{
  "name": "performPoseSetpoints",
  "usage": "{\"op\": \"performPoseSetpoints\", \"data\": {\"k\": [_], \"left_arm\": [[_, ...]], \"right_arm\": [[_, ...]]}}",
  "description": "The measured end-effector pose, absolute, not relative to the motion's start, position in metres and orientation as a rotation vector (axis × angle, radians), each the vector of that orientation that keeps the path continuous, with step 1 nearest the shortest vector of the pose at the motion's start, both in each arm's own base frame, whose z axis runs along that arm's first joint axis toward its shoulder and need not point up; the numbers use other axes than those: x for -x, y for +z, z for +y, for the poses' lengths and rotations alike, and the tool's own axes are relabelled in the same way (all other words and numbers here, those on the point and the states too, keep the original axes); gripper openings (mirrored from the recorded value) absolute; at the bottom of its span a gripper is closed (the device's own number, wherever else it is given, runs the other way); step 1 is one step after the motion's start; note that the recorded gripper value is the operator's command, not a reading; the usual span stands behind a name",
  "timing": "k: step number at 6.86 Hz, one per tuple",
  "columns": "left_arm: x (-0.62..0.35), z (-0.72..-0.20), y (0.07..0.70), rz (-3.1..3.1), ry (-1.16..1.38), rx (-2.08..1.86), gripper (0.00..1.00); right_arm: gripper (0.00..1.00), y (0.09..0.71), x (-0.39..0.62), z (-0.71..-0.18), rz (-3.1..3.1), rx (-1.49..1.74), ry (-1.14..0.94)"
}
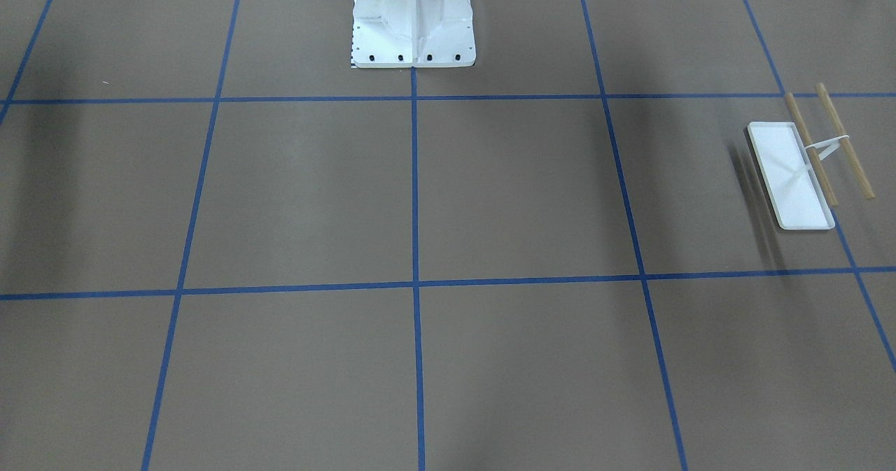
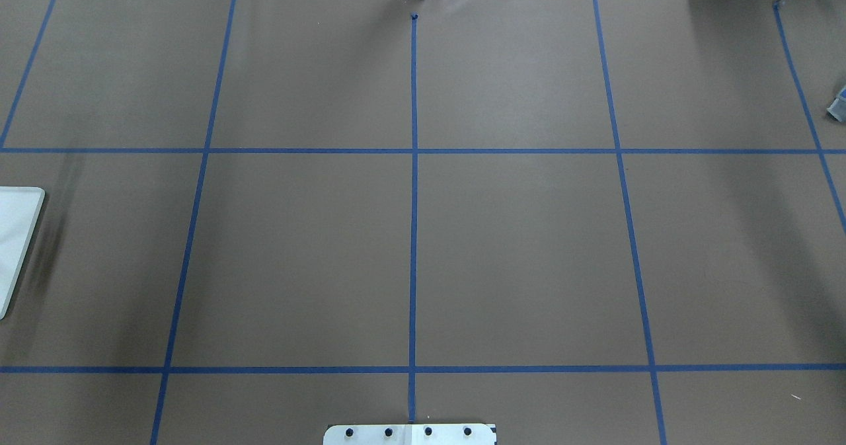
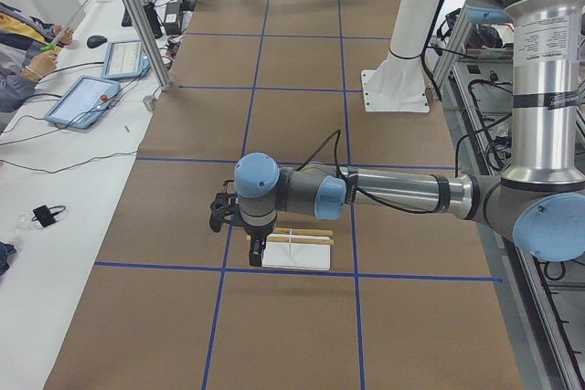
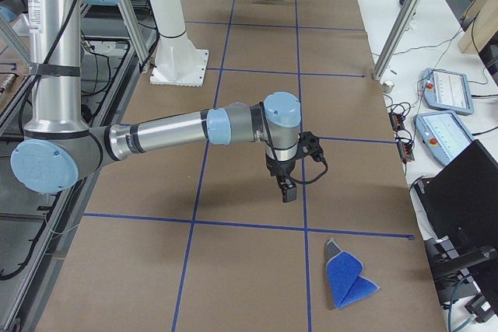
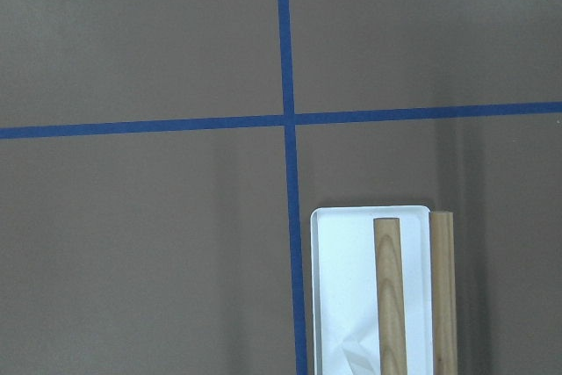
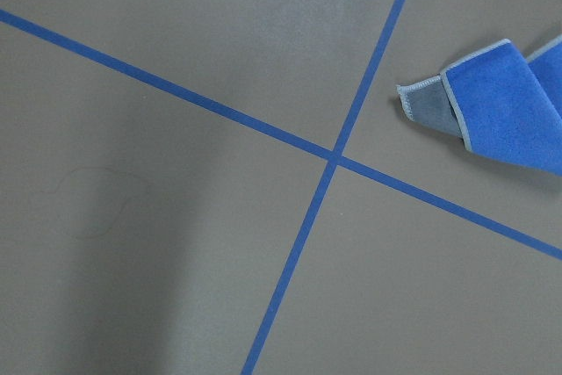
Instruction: Hang towel on rack
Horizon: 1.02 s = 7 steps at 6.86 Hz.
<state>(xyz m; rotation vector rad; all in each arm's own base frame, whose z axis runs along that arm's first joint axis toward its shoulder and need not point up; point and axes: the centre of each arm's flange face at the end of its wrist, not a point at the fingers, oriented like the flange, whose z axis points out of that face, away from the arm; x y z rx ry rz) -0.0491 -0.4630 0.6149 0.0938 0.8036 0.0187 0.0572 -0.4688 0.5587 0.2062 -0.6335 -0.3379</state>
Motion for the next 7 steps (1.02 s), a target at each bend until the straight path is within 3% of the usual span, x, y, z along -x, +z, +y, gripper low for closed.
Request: {"op": "performPoseSetpoints", "data": {"k": [7], "left_arm": [[0.049,-0.461,0.615,0.805,0.022,-0.096,0.98]], "right_arm": [[1.00,0.564,-0.043,-0.466,-0.663,-0.185,-0.357]]}}
